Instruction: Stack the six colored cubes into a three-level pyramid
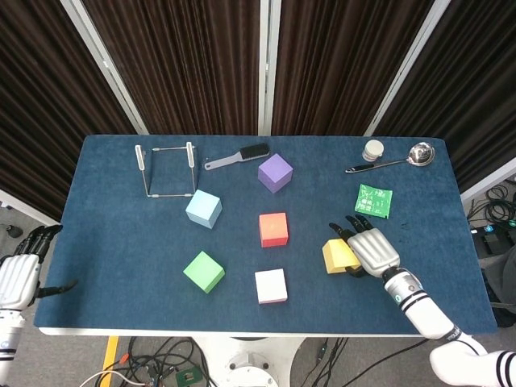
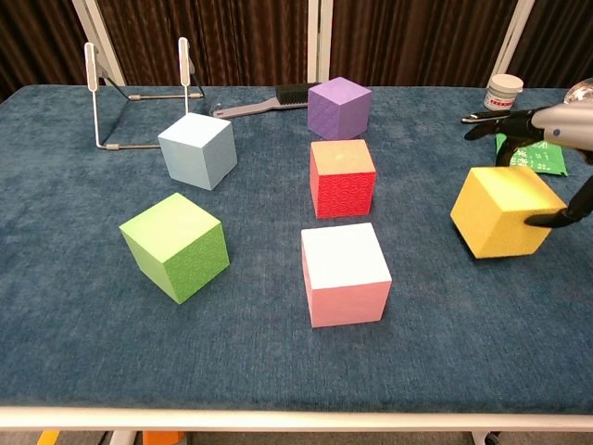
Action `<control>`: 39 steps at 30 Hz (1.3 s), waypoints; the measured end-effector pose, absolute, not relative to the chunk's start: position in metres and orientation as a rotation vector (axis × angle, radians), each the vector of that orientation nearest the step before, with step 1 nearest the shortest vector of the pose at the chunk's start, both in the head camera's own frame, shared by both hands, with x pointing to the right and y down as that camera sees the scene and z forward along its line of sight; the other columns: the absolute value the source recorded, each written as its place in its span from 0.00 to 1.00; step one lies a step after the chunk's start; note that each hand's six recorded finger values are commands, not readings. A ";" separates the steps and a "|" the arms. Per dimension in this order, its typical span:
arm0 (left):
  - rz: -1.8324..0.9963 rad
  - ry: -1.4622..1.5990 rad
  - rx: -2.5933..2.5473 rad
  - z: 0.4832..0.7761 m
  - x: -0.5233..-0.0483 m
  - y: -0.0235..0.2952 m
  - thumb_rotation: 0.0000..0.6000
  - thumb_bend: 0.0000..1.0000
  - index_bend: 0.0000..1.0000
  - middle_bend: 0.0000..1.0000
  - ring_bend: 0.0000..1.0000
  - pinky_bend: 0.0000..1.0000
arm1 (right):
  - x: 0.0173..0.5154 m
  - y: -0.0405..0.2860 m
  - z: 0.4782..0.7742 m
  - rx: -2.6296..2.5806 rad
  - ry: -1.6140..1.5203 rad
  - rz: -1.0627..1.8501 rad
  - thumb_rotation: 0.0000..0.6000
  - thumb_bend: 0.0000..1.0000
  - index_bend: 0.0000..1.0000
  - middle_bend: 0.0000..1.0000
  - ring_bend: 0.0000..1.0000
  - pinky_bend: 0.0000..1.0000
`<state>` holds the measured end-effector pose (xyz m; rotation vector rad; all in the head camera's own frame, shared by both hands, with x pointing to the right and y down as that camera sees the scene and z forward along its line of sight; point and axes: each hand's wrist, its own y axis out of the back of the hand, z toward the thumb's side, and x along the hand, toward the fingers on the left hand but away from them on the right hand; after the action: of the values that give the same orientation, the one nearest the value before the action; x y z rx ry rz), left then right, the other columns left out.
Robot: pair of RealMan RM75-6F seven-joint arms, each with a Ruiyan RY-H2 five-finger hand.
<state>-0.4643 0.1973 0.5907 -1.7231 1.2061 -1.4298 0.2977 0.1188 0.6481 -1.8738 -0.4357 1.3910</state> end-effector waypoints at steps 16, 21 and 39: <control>-1.430 1.212 -1.725 0.591 -0.466 0.199 1.00 0.00 0.11 0.11 0.02 0.15 | 0.259 0.063 0.672 -1.830 -0.533 1.372 1.00 0.23 0.00 0.45 0.00 0.00; -1.434 1.215 -1.725 0.591 -0.469 0.200 1.00 0.00 0.11 0.11 0.02 0.15 | 0.244 0.056 0.679 -1.855 -0.527 1.387 1.00 0.23 0.00 0.45 0.00 0.00; -1.429 1.241 -1.733 0.594 -0.475 0.205 1.00 0.00 0.11 0.11 0.02 0.15 | 0.205 0.059 0.688 -1.853 -0.459 1.418 1.00 0.23 0.00 0.45 0.00 0.00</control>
<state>-0.4755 0.2054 0.5938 -1.7327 1.2408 -1.4287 0.2046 0.0589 0.6880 -1.8534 -0.4590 1.4175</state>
